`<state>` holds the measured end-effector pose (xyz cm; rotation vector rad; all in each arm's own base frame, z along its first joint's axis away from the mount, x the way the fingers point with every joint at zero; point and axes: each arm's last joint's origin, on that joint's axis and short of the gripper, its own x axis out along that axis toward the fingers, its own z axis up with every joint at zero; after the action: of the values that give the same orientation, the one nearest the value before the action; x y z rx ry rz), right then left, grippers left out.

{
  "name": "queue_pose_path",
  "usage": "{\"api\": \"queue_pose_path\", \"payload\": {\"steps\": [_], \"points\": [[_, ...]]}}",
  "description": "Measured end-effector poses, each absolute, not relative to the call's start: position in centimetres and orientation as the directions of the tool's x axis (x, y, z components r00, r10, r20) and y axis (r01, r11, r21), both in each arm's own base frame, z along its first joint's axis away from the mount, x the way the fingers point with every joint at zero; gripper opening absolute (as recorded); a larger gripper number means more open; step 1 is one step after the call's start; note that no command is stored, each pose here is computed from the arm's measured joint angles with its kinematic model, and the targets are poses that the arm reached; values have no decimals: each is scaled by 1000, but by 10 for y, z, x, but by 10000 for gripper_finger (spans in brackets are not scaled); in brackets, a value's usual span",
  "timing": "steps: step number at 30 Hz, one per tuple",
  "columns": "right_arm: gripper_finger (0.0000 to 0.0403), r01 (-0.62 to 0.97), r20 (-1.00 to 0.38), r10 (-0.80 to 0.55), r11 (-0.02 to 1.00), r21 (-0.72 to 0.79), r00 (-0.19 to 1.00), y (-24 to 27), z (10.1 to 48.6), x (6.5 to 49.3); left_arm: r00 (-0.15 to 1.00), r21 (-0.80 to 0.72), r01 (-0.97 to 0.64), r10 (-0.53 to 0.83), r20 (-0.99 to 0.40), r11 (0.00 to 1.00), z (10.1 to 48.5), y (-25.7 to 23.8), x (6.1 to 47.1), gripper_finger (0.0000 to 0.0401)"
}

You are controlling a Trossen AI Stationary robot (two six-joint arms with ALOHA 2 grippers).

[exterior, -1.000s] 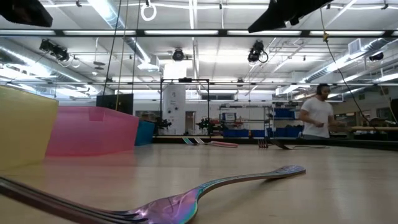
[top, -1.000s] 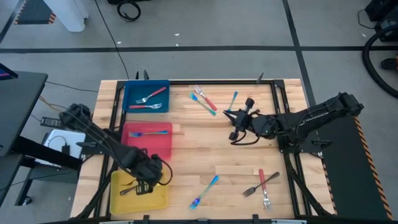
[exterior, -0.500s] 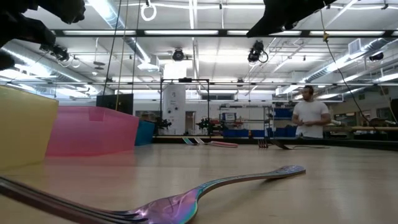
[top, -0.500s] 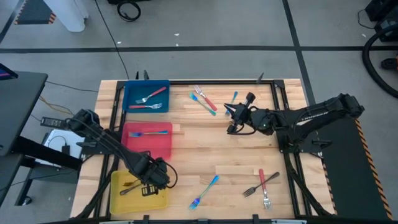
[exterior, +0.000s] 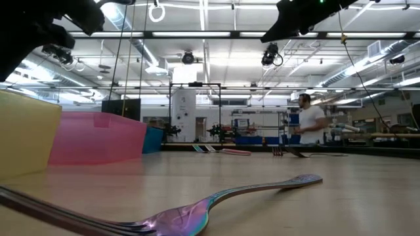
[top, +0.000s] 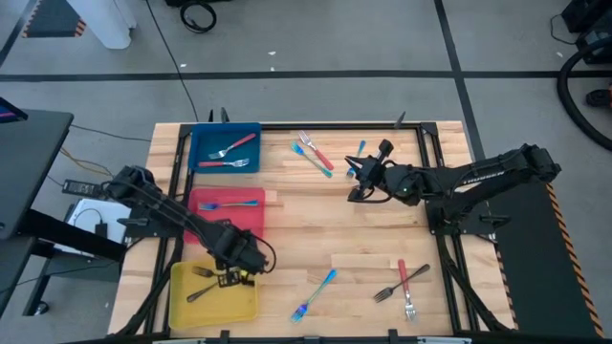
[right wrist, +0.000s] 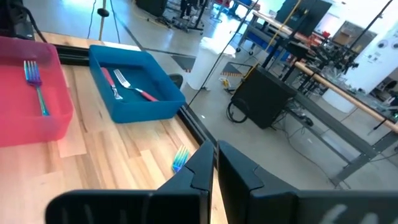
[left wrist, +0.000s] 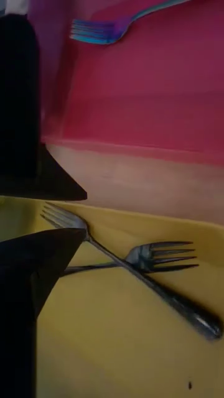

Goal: Sort silverware by color (type)
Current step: Put the blue fork into the pink bin

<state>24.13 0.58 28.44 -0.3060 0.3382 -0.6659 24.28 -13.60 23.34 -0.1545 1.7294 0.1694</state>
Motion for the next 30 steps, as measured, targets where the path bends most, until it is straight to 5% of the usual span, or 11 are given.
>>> {"api": "queue_pose_path", "payload": {"steps": [5,18,30], "points": [[29,524,-247,-616,776,-351,748,7,280,241,-84,-7,-163,-21,-996,987,245,-126,258,82],[29,444,-415,-472,880,-169,778,10,265,237,369,-145,-195,-64,-927,970,257,-103,313,82],[29,467,-610,-473,865,-185,635,6,244,221,551,-123,-176,-5,-834,977,266,-81,336,82]]}}
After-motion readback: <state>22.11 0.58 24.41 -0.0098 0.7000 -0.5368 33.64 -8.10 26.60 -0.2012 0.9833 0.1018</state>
